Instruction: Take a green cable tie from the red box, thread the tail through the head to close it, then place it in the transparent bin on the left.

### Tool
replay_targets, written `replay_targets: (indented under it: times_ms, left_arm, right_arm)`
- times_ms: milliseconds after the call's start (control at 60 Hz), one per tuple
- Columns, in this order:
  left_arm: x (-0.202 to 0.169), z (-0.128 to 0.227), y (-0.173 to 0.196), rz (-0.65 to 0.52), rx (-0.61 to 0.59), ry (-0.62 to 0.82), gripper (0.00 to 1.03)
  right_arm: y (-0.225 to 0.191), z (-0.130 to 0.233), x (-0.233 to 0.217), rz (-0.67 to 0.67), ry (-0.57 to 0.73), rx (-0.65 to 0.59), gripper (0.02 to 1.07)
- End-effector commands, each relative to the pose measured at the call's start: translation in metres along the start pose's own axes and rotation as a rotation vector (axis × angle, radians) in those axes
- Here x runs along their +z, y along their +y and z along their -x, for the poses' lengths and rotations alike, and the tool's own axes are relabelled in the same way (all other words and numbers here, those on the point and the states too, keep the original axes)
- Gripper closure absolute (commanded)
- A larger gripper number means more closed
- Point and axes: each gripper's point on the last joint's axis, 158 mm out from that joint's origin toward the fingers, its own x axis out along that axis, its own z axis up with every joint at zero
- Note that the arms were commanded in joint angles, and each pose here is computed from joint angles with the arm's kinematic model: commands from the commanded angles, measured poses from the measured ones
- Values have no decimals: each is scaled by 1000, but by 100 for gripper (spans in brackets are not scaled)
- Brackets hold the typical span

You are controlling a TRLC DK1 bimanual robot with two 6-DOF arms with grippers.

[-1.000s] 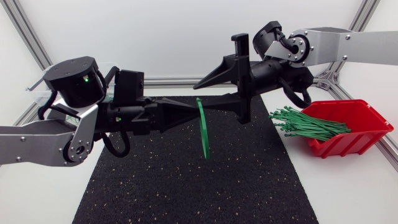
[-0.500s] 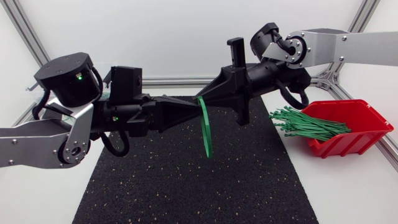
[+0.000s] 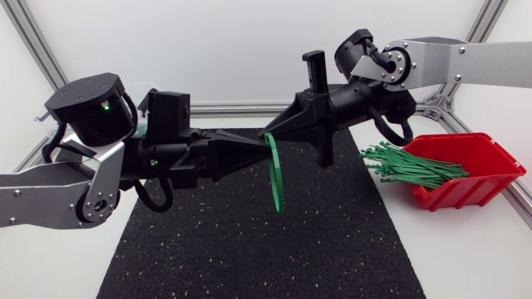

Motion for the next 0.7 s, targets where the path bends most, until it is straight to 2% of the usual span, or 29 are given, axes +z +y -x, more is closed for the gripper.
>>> replay_targets:
  times_ms: [0, 33, 83, 117, 150, 267, 683]
  left_arm:
    - [1, 2, -9, -48, -13, -8, 100]
    - [1, 3, -7, -51, -10, -8, 100]
    - [2, 4, -3, -55, -3, -10, 100]
    - [2, 5, 0, -59, 3, -10, 100]
    - [3, 6, 2, -67, 6, -11, 100]
    - [4, 12, 13, -82, 5, -2, 100]
    - [-8, 12, 12, -139, -41, 32, 100]
  right_arm:
    - [-1, 4, 4, -7, -22, -9, 101]
    - [-1, 4, 4, -7, -22, -9, 95]
    - [-1, 4, 3, -2, -22, -6, 77]
    - [-1, 4, 3, -4, -21, -5, 70]
    - [0, 4, 3, 1, -22, -4, 67]
    - [0, 6, 4, 9, -29, -6, 61]
    - [4, -4, -1, 37, -4, -11, 60]
